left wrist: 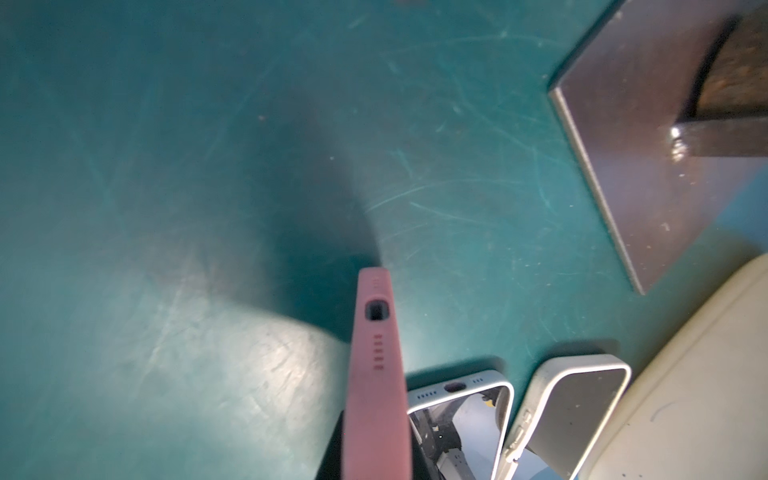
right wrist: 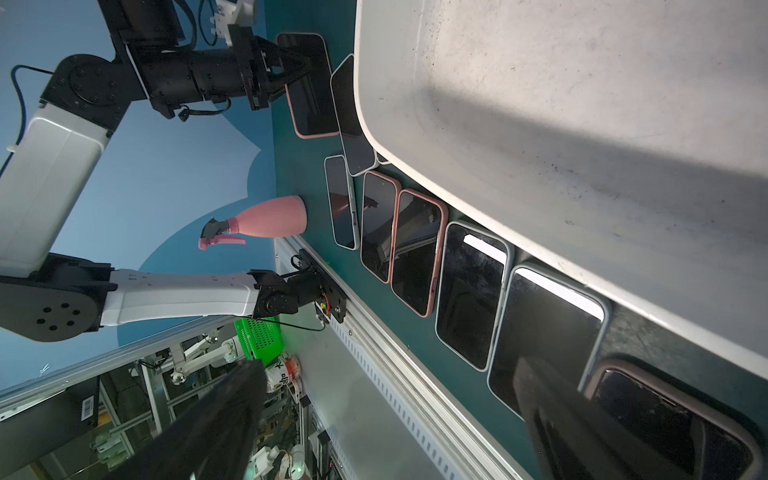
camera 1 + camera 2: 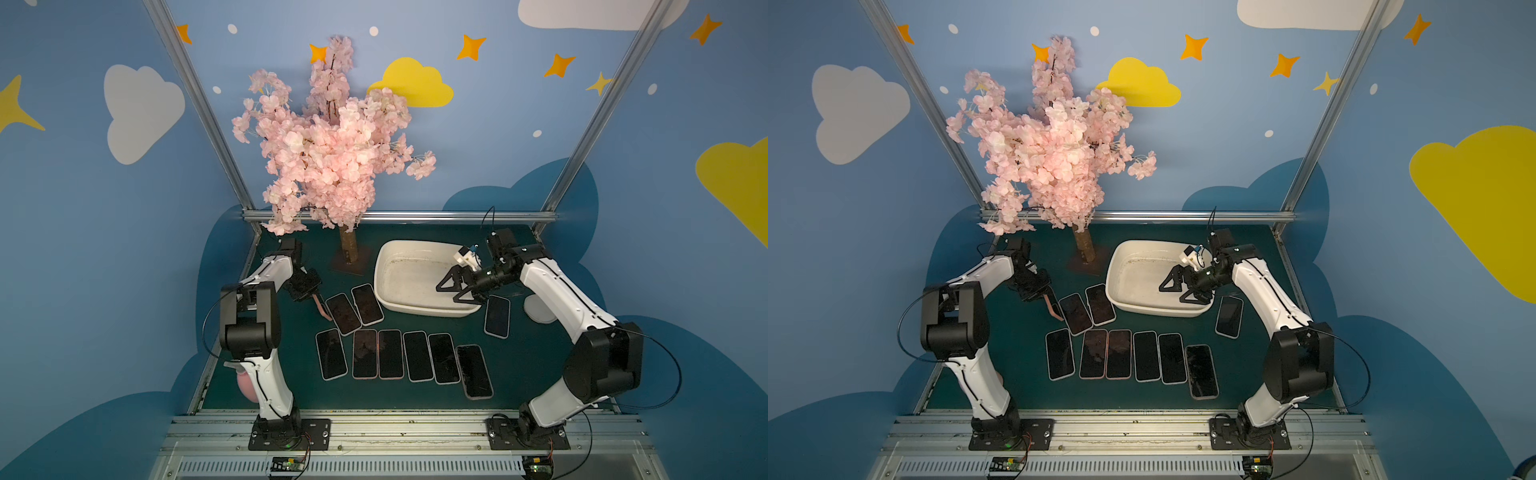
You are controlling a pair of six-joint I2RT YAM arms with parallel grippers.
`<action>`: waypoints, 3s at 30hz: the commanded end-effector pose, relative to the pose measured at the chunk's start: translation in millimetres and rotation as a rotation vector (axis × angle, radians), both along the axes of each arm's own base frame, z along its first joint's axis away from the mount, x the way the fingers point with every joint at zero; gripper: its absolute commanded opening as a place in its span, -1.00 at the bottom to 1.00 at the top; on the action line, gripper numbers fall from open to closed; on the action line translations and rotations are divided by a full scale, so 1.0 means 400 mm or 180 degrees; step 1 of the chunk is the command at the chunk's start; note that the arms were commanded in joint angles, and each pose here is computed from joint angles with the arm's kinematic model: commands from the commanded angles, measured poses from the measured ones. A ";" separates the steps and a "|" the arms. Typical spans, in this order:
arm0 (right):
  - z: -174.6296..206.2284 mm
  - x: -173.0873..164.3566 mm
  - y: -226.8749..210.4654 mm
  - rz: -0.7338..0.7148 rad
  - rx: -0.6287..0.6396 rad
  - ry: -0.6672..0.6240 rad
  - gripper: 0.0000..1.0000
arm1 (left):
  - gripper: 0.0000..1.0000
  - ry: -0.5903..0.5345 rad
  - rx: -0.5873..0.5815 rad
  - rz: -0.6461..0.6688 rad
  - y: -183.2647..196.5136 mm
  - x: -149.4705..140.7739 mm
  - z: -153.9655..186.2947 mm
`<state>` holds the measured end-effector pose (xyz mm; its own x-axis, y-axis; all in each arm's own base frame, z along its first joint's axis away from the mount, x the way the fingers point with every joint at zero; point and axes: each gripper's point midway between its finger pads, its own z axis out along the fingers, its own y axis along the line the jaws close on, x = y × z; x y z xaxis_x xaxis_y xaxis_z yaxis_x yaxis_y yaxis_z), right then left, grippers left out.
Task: Take the phone out of the storage box
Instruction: Place the phone at the center of the board, then reset both arms
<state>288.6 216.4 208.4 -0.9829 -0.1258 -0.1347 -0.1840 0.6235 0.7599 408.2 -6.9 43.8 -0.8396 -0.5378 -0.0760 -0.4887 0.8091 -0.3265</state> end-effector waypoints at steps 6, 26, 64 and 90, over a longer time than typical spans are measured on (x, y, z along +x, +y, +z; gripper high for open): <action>0.018 -0.029 -0.002 -0.0007 -0.0076 -0.0007 0.97 | -0.79 -0.0243 -0.0243 -0.0187 -0.042 0.019 -0.057; 0.026 -0.055 0.050 0.0150 -0.0111 -0.0057 0.97 | 0.15 -0.0055 -0.0106 0.0016 0.056 -0.072 -0.041; 0.096 0.176 -0.115 -0.0995 -0.0417 -0.2001 0.97 | 1.00 -0.2417 0.0324 -0.0079 -0.029 -0.310 0.412; -0.208 0.187 -0.559 -0.2292 -0.2021 -0.2799 0.97 | 1.00 -0.2990 0.1105 -0.0495 0.007 -0.245 0.333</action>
<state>342.0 0.8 105.9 -0.5833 0.1002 -0.8061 0.0426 0.9948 0.0928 296.8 -13.2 166.1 -0.4893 -0.2777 -0.8267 -0.0270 0.9523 -0.3040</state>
